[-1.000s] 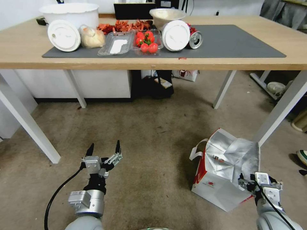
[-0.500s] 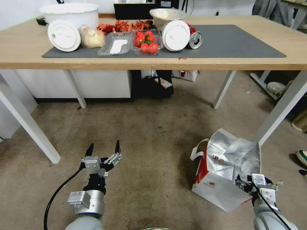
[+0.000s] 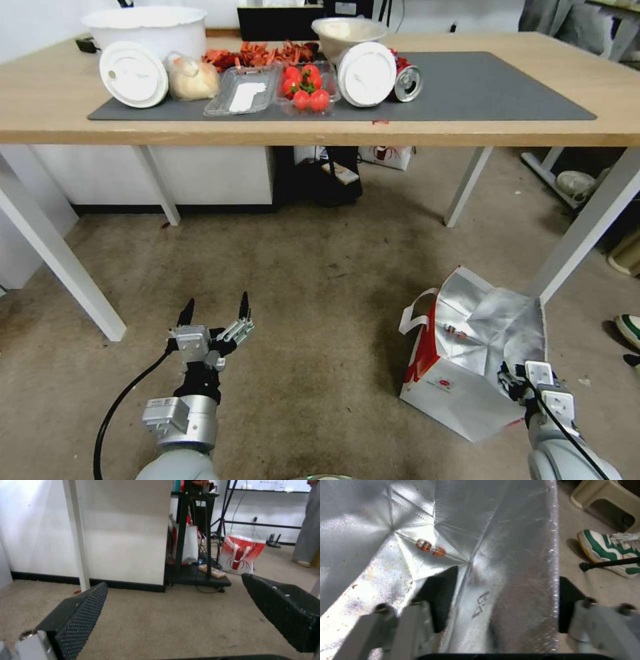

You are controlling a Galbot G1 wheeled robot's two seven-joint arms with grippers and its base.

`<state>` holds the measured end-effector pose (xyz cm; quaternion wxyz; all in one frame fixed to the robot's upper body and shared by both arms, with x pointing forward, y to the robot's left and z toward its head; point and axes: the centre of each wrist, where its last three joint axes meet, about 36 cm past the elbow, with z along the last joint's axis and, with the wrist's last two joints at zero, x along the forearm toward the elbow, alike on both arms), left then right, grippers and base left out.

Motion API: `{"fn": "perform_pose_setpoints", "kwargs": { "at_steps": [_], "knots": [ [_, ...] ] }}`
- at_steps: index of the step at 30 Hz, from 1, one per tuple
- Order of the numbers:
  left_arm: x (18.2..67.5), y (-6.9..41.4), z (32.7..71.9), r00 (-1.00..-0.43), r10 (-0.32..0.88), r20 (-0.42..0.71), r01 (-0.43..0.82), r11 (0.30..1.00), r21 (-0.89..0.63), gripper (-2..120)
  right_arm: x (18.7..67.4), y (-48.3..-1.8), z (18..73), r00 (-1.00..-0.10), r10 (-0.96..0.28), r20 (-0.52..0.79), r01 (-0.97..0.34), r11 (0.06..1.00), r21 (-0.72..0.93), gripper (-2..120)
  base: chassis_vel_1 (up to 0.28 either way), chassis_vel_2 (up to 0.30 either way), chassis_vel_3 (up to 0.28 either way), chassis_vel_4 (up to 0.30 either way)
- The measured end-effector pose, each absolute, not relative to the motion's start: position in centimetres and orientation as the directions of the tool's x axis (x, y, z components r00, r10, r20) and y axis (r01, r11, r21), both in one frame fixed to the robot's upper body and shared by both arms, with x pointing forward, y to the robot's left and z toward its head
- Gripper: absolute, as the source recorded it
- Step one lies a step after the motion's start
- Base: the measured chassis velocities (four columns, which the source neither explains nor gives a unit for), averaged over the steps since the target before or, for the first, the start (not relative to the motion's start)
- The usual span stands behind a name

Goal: Pick up the food delivery bag from the floor and place it on the table.

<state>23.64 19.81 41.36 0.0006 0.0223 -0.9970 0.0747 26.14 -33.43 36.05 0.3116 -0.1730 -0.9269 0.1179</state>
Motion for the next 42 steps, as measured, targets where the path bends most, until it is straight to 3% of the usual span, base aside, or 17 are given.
{"fn": "perform_pose_setpoints", "kwargs": {
  "at_steps": [2, 4, 5, 7, 8, 12, 14, 24, 31, 36, 42],
  "knots": [
    [23.7, 19.9, 41.3, -0.999, -0.046, 0.003, -0.046, 0.988, -0.147, 100, 26.1, -33.4, 36.0, -0.745, 0.395, 0.538, 0.250, 0.913, -0.323, 42, 0.000, 0.000, 0.000, 0.000],
    [23.7, 19.9, 41.3, -0.999, -0.046, 0.003, -0.046, 0.988, -0.147, 100, 26.1, -33.4, 36.0, -0.745, 0.395, 0.538, 0.251, 0.913, -0.323, 41, 0.000, 0.000, 0.000, 0.000],
    [23.7, 19.9, 41.3, -0.999, -0.049, 0.001, -0.048, 0.988, -0.147, 100, 26.1, -33.3, 36.0, -0.744, 0.395, 0.538, 0.252, 0.913, -0.321, 32, 0.000, 0.000, 0.000, 0.000],
    [23.7, 19.9, 41.2, -0.999, -0.049, 0.001, -0.049, 0.988, -0.147, 100, 26.1, -33.3, 36.0, -0.744, 0.395, 0.539, 0.253, 0.913, -0.321, 29, 0.000, 0.000, 0.000, 0.000],
    [23.7, 19.9, 41.2, -0.999, -0.050, 0.000, -0.050, 0.988, -0.147, 100, 26.1, -33.3, 36.0, -0.744, 0.396, 0.539, 0.254, 0.913, -0.319, 21, 0.000, 0.000, 0.000, 0.000],
    [23.7, 20.0, 41.1, -0.999, -0.052, 0.000, -0.052, 0.988, -0.147, 100, 26.1, -33.2, 36.0, -0.744, 0.396, 0.538, 0.257, 0.913, -0.317, 11, 0.000, 0.000, 0.000, 0.000],
    [23.7, 20.0, 41.1, -0.999, -0.053, -0.002, -0.052, 0.988, -0.147, 100, 26.1, -33.2, 36.0, -0.748, 0.394, 0.534, 0.259, 0.914, -0.312, 0, 0.000, 0.000, 0.000, 0.000],
    [23.8, 20.0, 41.1, -0.998, -0.057, -0.001, -0.056, 0.988, -0.146, 100, 25.9, -33.6, 36.6, -0.781, 0.347, 0.518, 0.230, 0.933, -0.278, 0, 0.000, 0.000, 0.000, 0.000],
    [23.8, 20.0, 41.3, -0.998, -0.059, -0.006, -0.058, 0.988, -0.146, 100, 26.1, -35.5, 39.6, -0.876, 0.140, 0.461, 0.051, 0.978, -0.201, 0, 0.000, 0.000, 0.000, 0.000],
    [23.8, 20.0, 41.3, -0.998, -0.060, -0.006, -0.058, 0.988, -0.146, 100, 26.8, -36.7, 41.1, -0.896, 0.042, 0.443, -0.039, 0.984, -0.172, 0, 0.000, 0.000, 0.000, 0.000],
    [23.7, 20.0, 41.5, -0.998, -0.064, -0.009, -0.062, 0.987, -0.146, 100, 28.5, -39.2, 43.6, -0.900, -0.178, 0.399, -0.236, 0.966, -0.101, 0, 0.000, 0.000, 0.000, 0.000]
  ]
}}
